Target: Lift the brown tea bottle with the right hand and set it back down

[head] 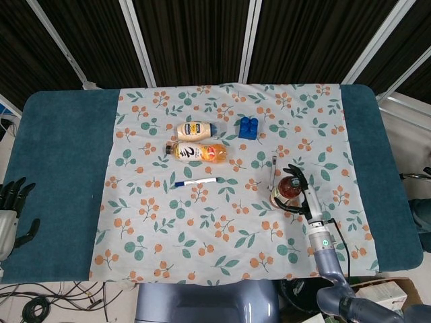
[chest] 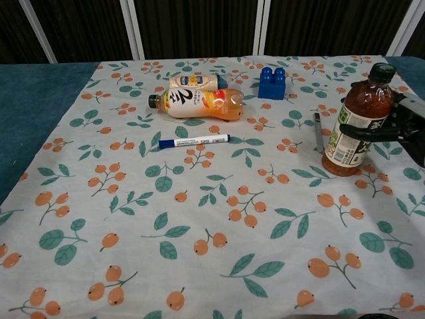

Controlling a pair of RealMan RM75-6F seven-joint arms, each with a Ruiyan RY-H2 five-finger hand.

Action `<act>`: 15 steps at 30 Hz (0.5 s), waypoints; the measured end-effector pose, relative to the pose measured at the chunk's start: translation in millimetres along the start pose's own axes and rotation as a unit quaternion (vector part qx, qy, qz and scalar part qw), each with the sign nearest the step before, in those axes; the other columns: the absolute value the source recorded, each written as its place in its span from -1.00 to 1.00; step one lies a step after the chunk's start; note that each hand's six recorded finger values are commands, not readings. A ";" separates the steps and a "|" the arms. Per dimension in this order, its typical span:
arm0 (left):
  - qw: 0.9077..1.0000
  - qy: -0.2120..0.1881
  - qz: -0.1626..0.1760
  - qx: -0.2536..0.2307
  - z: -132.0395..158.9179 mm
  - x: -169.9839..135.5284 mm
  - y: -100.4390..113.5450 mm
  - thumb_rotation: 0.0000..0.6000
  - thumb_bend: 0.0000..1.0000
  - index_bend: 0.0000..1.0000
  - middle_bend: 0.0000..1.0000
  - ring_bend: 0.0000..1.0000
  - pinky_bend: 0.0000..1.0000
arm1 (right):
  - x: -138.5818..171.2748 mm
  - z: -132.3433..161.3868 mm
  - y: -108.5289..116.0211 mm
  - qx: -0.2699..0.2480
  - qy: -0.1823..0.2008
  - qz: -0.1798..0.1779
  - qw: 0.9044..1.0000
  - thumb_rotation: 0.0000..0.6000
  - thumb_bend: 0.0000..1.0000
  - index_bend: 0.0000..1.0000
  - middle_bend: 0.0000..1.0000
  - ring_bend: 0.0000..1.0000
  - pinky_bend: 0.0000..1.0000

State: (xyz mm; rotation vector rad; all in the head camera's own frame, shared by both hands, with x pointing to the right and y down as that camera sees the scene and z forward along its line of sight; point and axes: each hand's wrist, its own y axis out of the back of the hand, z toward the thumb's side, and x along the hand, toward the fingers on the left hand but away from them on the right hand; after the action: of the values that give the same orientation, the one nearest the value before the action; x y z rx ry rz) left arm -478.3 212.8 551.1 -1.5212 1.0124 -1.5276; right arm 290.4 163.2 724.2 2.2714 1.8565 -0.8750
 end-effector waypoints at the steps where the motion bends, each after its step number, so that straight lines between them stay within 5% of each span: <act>1: 1.000 0.000 0.000 0.000 0.1 0.0 -0.1 1.00 -0.21 -0.76 -0.95 -0.98 -0.93 | -0.3 -0.3 0.1 0.000 -0.001 -0.001 1.000 1.00 -0.61 -0.51 -0.50 -0.34 -0.27; 10: 1.000 0.001 -0.001 0.000 -0.2 0.3 0.1 1.00 -0.21 -0.76 -0.95 -0.98 -0.93 | -0.9 1.2 -0.5 -0.004 0.000 -0.004 1.000 1.00 -0.09 -0.07 -0.14 0.02 0.22; 15: 1.000 0.001 -0.002 0.000 -0.4 0.2 0.1 1.00 -0.21 -0.76 -0.95 -0.98 -0.87 | -1.0 10.0 0.9 -0.011 0.017 -0.007 1.000 1.00 -0.06 -0.05 -0.10 0.06 0.30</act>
State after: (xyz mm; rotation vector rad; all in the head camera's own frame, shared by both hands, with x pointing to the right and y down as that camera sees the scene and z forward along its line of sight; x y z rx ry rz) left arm -478.7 212.5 551.0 -1.5226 1.0114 -1.5312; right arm 287.4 158.0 716.1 2.2762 1.8891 -0.8199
